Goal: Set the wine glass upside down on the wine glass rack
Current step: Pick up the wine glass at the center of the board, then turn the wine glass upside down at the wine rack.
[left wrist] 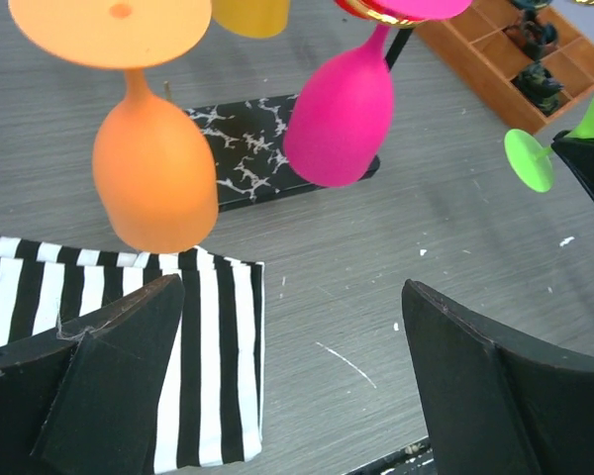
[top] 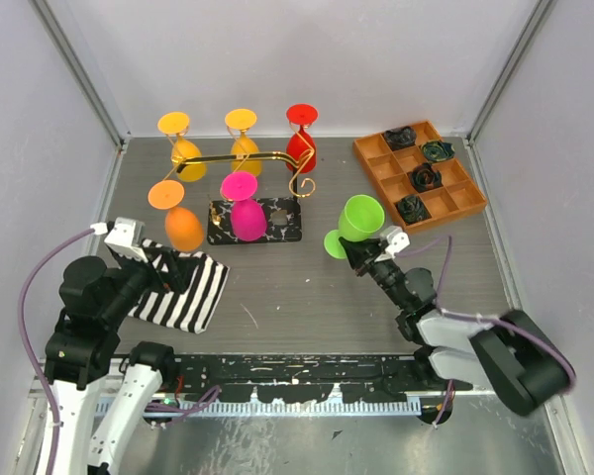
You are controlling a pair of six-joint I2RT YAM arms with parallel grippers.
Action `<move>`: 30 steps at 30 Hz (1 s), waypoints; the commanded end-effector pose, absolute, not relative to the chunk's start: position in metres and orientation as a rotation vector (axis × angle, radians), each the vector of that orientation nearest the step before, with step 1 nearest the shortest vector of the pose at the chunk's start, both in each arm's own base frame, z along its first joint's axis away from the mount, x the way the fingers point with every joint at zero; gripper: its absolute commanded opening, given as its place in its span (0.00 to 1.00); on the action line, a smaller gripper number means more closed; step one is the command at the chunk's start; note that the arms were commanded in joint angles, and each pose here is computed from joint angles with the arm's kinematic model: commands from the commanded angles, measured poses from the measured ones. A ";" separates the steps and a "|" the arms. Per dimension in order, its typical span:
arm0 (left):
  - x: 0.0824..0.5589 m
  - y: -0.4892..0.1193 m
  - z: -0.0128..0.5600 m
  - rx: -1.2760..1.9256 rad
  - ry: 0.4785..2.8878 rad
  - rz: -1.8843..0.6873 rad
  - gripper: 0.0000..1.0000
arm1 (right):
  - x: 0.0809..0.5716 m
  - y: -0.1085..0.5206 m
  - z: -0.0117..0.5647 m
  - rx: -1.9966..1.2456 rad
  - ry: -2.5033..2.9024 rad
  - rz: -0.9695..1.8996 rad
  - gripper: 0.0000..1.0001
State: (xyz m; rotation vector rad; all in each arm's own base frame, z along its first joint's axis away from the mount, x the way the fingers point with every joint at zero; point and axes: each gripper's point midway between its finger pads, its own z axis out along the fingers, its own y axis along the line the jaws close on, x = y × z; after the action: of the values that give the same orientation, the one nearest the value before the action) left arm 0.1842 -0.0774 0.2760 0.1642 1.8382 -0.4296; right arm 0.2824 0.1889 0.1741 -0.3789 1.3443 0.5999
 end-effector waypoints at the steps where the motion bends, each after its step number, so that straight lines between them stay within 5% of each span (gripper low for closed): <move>1: 0.174 -0.092 0.306 0.248 1.799 -0.505 0.98 | 0.270 0.192 0.199 -0.436 1.317 0.620 0.01; 18: 0.187 -0.162 0.408 0.210 1.584 -1.011 0.93 | 0.216 0.173 0.303 -0.454 1.078 0.651 0.01; 30: 0.181 -0.315 0.401 0.403 1.577 -0.976 0.93 | 0.206 0.151 0.341 -0.382 0.976 0.587 0.01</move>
State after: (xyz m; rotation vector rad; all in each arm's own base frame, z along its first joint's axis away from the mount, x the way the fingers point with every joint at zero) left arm 0.1569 -0.3042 0.3587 0.5752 1.7206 -1.0178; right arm 0.2156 0.1629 0.2952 -0.4282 1.1040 0.6180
